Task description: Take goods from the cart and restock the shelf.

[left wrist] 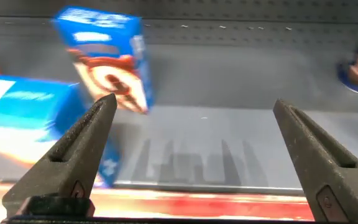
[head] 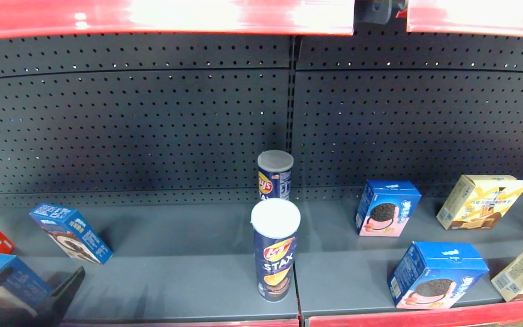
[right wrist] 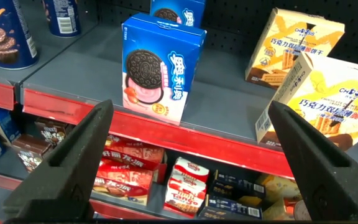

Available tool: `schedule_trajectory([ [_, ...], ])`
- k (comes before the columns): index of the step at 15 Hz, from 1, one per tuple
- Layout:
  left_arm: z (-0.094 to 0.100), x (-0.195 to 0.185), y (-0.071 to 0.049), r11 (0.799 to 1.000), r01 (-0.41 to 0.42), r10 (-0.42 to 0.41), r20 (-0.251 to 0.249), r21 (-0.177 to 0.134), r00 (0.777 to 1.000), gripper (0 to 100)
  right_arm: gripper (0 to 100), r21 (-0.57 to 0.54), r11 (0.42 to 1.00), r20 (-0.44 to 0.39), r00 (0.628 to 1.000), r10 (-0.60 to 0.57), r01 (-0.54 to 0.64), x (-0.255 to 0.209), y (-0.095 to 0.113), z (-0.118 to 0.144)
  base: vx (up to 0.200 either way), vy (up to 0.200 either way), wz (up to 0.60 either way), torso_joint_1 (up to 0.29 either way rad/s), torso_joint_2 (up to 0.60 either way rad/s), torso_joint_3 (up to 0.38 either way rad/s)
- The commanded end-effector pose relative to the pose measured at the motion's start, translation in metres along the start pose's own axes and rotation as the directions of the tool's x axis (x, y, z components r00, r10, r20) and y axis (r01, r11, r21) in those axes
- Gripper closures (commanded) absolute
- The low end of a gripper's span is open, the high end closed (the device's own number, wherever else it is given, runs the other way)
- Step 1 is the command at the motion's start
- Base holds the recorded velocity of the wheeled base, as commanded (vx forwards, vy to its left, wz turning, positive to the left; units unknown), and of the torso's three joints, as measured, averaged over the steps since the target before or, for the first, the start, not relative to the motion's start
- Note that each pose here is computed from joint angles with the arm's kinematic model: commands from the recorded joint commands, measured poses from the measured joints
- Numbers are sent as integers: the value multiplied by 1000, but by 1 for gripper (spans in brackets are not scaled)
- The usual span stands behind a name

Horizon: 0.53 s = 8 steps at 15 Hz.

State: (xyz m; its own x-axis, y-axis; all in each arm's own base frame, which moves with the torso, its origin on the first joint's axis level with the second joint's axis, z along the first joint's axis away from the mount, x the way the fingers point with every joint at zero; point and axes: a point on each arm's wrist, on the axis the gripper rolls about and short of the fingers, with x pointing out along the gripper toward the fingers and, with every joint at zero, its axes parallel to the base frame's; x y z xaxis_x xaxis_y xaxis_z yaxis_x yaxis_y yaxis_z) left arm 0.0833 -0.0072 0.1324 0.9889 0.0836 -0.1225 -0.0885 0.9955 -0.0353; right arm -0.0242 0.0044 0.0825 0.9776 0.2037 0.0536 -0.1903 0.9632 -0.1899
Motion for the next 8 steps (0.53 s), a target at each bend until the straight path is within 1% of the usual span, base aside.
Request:
schedule_trajectory([
  [1, -5, -38, 12, 998, -64, 61, 98, 23, 993, 0, 0, 0, 1000, -1, 1000, 1, -1, 0, 0, 0, 0, 0, 0, 0, 0, 0],
  [2, -15, -52, 15, 996, -69, 64, 93, 53, 994, 0, 0, 0, 1000, -1, 1000, 1, -1, 0, 0, 0, 0, 0, 0, 0, 0, 0],
  [3, -26, -66, 18, 995, -68, 62, 81, 74, 995, 0, 0, 0, 1000, -1, 1000, 1, -1, 0, 0, 0, 0, 0, 0, 0, 0, 0],
  [4, -32, -76, 20, 994, -70, 63, 83, 83, 995, 0, 0, -1, 1000, 1, 1000, 0, 0, 0, 0, 0, 0, 0, 0, 0, 0, 0],
  [5, -45, -99, 24, 994, -69, 64, 59, 90, 996, 0, 0, 0, 1000, -1, 1000, 1, -1, 0, 0, 0, 0, 0, 0, 0, 0, 0],
  [6, -46, -103, 25, 994, -75, 74, 21, 85, 997, 0, 0, 0, 1000, -1, 1000, 1, -1, 0, 0, 0, 0, 0, 0, 0, 0, 0],
  [7, -43, -104, 25, 994, -75, 73, 31, 75, 997, 0, 0, -1, 1000, 0, 1000, -1, 1, 0, 0, 0, 0, 0, 0, 0, 0, 0],
  [8, -40, -104, 25, 995, -71, 68, 55, 65, 996, 0, 0, -2, 1000, -1, 1000, 1, -1, 0, 0, 0, 0, 0, 0, 0, 0, 0],
])
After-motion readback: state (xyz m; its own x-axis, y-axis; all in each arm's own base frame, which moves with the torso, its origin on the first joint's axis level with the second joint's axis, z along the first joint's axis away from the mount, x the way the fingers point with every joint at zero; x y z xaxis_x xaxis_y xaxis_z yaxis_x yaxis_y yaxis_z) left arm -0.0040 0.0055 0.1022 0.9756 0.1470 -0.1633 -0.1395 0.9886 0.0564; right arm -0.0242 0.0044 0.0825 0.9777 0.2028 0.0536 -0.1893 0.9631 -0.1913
